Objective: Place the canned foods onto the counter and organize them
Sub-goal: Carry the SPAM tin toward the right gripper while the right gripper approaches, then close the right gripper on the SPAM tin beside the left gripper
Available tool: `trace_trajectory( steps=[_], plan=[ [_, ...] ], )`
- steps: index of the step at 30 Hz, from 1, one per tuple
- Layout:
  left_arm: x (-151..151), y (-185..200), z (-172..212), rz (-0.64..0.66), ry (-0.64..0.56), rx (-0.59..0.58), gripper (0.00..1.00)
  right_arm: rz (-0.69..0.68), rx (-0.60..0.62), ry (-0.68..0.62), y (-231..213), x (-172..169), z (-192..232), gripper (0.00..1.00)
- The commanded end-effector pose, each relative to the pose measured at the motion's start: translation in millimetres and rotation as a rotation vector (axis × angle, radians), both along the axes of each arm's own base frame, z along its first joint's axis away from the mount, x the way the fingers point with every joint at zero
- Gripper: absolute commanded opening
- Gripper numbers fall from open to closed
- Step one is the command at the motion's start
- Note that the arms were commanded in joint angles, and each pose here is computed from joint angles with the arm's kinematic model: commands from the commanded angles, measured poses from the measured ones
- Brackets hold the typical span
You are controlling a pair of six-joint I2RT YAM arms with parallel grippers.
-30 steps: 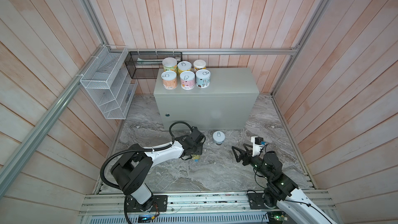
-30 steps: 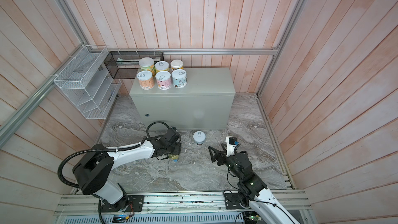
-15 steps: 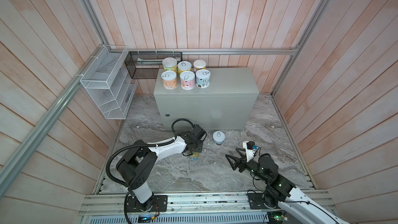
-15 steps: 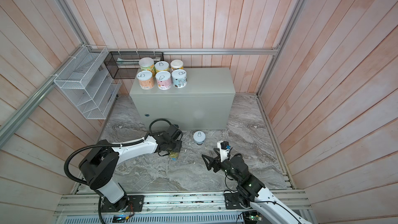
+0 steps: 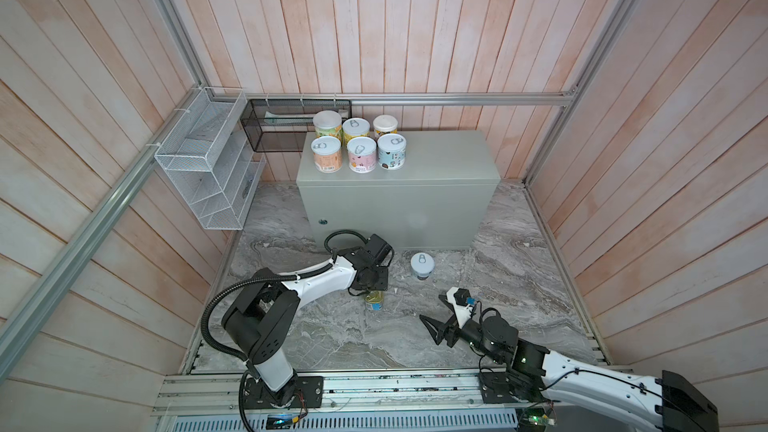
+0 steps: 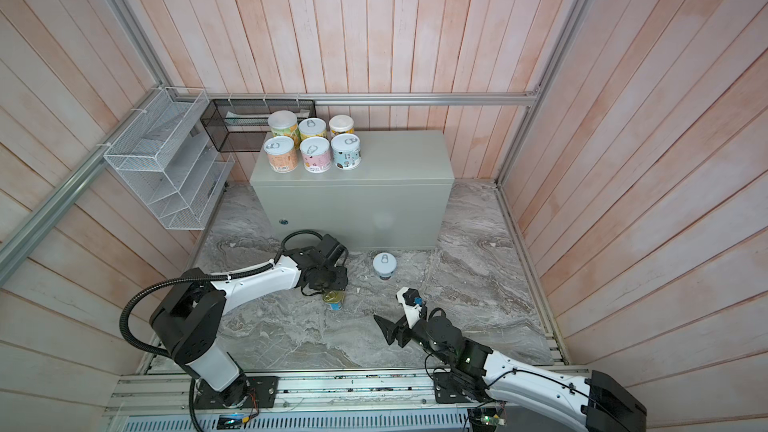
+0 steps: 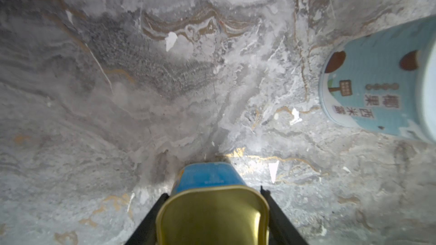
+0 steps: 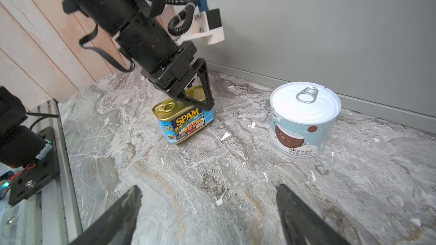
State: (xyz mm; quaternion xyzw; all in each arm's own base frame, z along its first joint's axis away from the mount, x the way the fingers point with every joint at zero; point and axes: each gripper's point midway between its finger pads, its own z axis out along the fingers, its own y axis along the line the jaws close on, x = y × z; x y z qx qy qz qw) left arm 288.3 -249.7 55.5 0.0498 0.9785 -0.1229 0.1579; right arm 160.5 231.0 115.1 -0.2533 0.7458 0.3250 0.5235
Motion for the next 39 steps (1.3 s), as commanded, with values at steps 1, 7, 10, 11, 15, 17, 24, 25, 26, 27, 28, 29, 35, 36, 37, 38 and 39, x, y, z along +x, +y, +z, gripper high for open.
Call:
trace_trajectory(
  steps=[1, 7, 10, 11, 15, 17, 24, 25, 26, 27, 28, 29, 35, 36, 37, 38, 39],
  plan=[
    [10.8, -14.9, 33.1, 0.031, -0.03, -0.085, 0.38, -0.035, 0.025, -0.086, 9.2, 7.9, 24.3, 0.89],
    [14.6, -26.1, 52.0, 0.041, -0.023, -0.132, 0.32, 0.022, 0.052, -0.086, 31.4, 6.9, 32.2, 0.89],
    [15.4, -31.7, 61.1, 0.052, -0.029, -0.173, 0.32, 0.031, 0.044, -0.099, 41.8, 10.4, 35.3, 0.89],
    [15.5, -33.7, 63.2, 0.055, -0.032, -0.186, 0.32, 0.039, 0.046, -0.104, 45.1, 10.3, 36.4, 0.89],
    [15.9, -38.5, 68.3, 0.058, -0.031, -0.206, 0.32, 0.057, 0.04, -0.113, 57.9, 13.5, 38.6, 0.88],
    [15.8, -38.9, 68.9, 0.057, -0.028, -0.204, 0.32, 0.063, 0.037, -0.123, 62.3, 14.9, 39.9, 0.88],
    [20.5, -43.7, 81.1, 0.059, -0.035, -0.218, 0.32, 0.07, 0.029, -0.162, 74.2, 20.1, 43.2, 0.87],
    [21.9, -44.7, 83.1, 0.058, -0.038, -0.218, 0.32, 0.072, 0.019, -0.166, 76.2, 21.1, 42.2, 0.87],
    [22.9, -45.6, 84.7, 0.058, -0.039, -0.219, 0.32, 0.074, 0.011, -0.17, 78.4, 22.2, 41.8, 0.87],
    [24.1, -46.3, 86.5, 0.058, -0.041, -0.219, 0.32, 0.072, 0.002, -0.172, 80.0, 23.7, 40.7, 0.88],
    [24.6, -47.3, 87.2, 0.058, -0.039, -0.219, 0.32, 0.068, -0.003, -0.175, 81.8, 25.3, 40.6, 0.87],
    [24.8, -48.8, 89.0, 0.057, -0.037, -0.224, 0.32, 0.07, -0.007, -0.178, 83.6, 25.8, 40.3, 0.87],
    [24.4, -54.4, 96.8, 0.058, -0.029, -0.245, 0.32, 0.059, -0.015, -0.203, 93.3, 33.5, 42.2, 0.87],
    [24.2, -54.4, 98.4, 0.059, -0.031, -0.245, 0.32, 0.044, -0.016, -0.203, 93.5, 36.0, 41.7, 0.87],
    [23.5, -54.2, 99.4, 0.06, -0.032, -0.244, 0.32, 0.028, -0.013, -0.206, 93.5, 38.9, 42.8, 0.87],
    [22.9, -53.9, 100.2, 0.061, -0.032, -0.245, 0.32, 0.019, -0.009, -0.209, 93.6, 40.5, 43.7, 0.87],
    [22.0, -53.2, 100.5, 0.062, -0.03, -0.245, 0.32, 0.01, -0.006, -0.211, 93.4, 42.1, 44.0, 0.87]
  ],
)
